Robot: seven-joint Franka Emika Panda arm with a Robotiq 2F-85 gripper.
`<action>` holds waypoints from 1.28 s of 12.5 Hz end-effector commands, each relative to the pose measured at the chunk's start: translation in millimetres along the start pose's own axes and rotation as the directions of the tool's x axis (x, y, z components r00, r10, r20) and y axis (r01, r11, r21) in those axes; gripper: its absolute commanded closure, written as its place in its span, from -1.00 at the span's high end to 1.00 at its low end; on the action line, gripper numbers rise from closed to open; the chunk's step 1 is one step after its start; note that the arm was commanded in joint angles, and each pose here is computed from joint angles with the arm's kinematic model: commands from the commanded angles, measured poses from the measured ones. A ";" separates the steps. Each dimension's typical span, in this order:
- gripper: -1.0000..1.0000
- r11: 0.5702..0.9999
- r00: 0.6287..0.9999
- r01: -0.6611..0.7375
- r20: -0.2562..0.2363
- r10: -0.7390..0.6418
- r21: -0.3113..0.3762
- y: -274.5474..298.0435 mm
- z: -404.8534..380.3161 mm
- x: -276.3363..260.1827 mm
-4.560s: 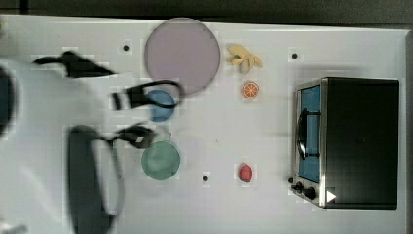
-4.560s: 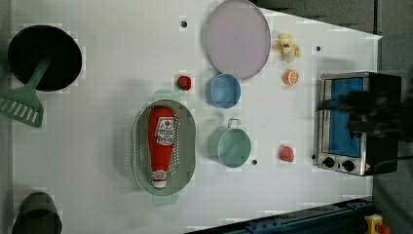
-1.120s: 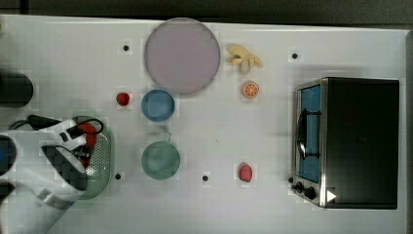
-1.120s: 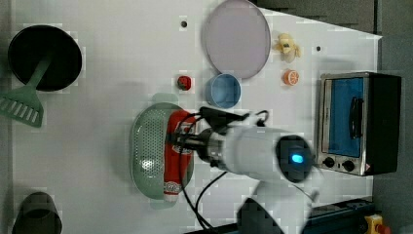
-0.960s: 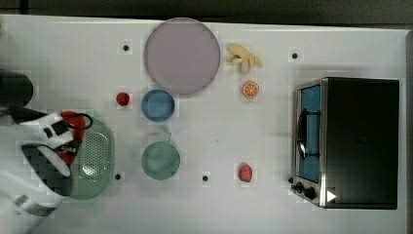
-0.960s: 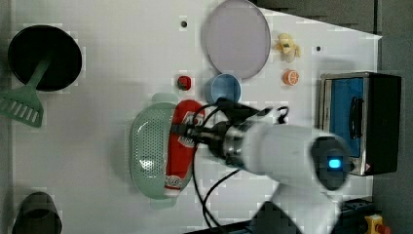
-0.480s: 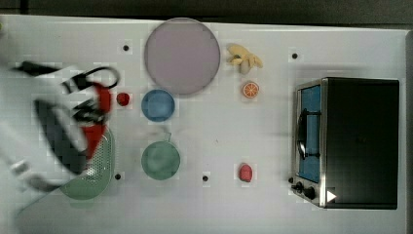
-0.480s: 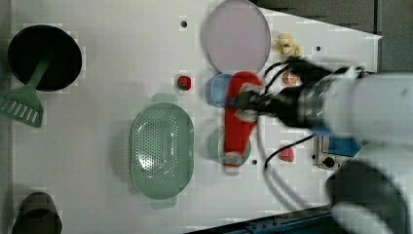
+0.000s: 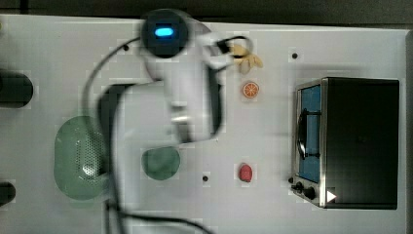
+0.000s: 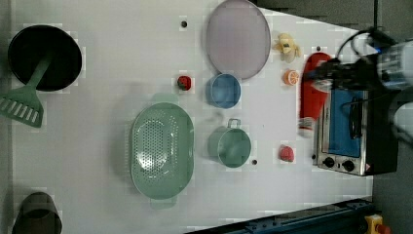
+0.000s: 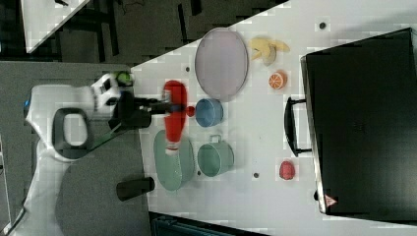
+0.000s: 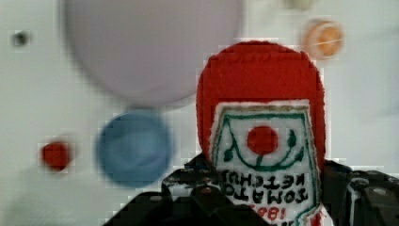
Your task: Pick ketchup from strainer and place it on the table
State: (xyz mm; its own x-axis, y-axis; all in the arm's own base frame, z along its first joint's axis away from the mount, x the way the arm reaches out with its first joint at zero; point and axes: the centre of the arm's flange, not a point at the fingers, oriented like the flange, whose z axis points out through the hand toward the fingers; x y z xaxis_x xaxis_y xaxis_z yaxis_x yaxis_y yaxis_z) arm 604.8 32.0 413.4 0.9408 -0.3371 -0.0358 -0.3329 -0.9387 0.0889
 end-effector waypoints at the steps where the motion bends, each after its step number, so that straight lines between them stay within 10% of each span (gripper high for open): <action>1: 0.19 0.999 0.999 0.037 -0.016 -0.037 0.005 53.1 -7.2 17.9; 16: 0.19 0.997 0.999 0.053 -0.011 -0.052 0.052 68.0 197.7 -62.4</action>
State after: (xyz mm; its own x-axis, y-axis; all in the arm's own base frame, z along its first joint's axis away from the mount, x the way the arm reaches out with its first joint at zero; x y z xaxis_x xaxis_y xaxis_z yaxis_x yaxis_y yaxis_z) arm 501.1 -10.9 207.6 0.9473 -0.3063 -0.0941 -0.3032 -0.9518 0.0457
